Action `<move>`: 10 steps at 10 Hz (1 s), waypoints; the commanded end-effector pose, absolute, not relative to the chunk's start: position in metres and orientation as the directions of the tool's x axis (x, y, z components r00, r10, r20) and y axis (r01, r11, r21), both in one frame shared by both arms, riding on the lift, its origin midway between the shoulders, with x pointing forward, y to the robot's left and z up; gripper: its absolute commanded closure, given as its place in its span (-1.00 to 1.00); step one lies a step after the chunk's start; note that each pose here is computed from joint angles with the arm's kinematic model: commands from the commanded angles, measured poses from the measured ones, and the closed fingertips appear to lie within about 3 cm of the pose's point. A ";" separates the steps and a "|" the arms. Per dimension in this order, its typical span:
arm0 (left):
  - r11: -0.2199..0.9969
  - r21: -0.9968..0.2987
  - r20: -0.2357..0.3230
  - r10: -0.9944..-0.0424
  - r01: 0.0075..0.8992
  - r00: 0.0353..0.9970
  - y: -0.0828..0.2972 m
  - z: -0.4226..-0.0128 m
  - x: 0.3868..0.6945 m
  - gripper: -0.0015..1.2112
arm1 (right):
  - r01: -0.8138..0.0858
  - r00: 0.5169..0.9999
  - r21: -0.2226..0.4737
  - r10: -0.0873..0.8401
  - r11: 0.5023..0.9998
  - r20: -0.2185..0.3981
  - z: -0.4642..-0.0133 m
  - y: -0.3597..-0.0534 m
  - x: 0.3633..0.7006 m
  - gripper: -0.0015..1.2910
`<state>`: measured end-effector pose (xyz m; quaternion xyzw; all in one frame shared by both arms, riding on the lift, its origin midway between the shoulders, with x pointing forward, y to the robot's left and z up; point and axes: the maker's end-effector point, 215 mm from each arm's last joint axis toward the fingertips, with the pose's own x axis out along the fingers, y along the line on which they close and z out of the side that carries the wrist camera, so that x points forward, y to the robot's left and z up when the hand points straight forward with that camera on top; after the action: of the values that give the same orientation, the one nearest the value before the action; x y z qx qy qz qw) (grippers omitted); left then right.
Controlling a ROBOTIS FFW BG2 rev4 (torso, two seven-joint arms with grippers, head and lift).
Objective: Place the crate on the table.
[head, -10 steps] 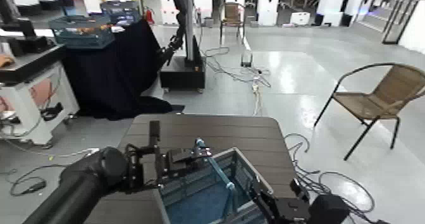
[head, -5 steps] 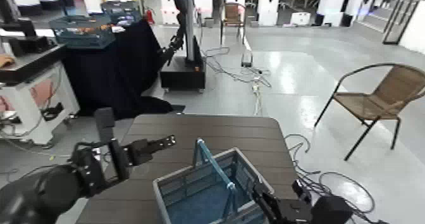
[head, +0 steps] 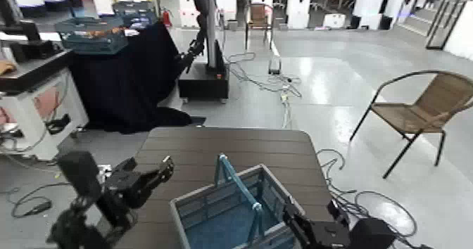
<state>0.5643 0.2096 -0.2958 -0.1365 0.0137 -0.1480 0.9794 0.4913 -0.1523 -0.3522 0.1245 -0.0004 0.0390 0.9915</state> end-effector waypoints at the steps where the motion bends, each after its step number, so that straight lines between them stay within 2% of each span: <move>1: 0.966 -0.145 0.109 -0.198 0.212 0.974 0.215 -0.294 0.533 -0.83 | -0.076 0.997 0.245 0.075 0.967 0.012 -0.352 -0.154 0.491 -0.79; 2: 0.979 -0.110 0.129 -0.156 0.170 0.979 0.221 -0.297 0.520 -0.83 | -0.074 0.997 0.242 0.073 0.967 0.012 -0.352 -0.155 0.490 -0.79; 5: 0.991 -0.097 0.110 -0.076 0.087 0.991 0.221 -0.325 0.488 -0.83 | -0.075 0.997 0.237 0.074 0.968 0.013 -0.352 -0.155 0.489 -0.79; 7: 0.990 -0.100 0.081 -0.090 0.098 0.993 0.209 -0.340 0.476 -0.83 | -0.075 0.997 0.234 0.074 0.969 0.011 -0.352 -0.156 0.489 -0.79; 10: 0.990 -0.101 0.071 -0.092 0.099 0.993 0.207 -0.344 0.474 -0.83 | -0.073 0.997 0.232 0.074 0.970 0.008 -0.353 -0.156 0.489 -0.79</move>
<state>0.4747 0.2076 -0.3431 -0.0520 -0.0346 -0.0477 0.9969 0.4887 -0.1563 -0.3523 0.1169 0.0000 0.0370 0.9925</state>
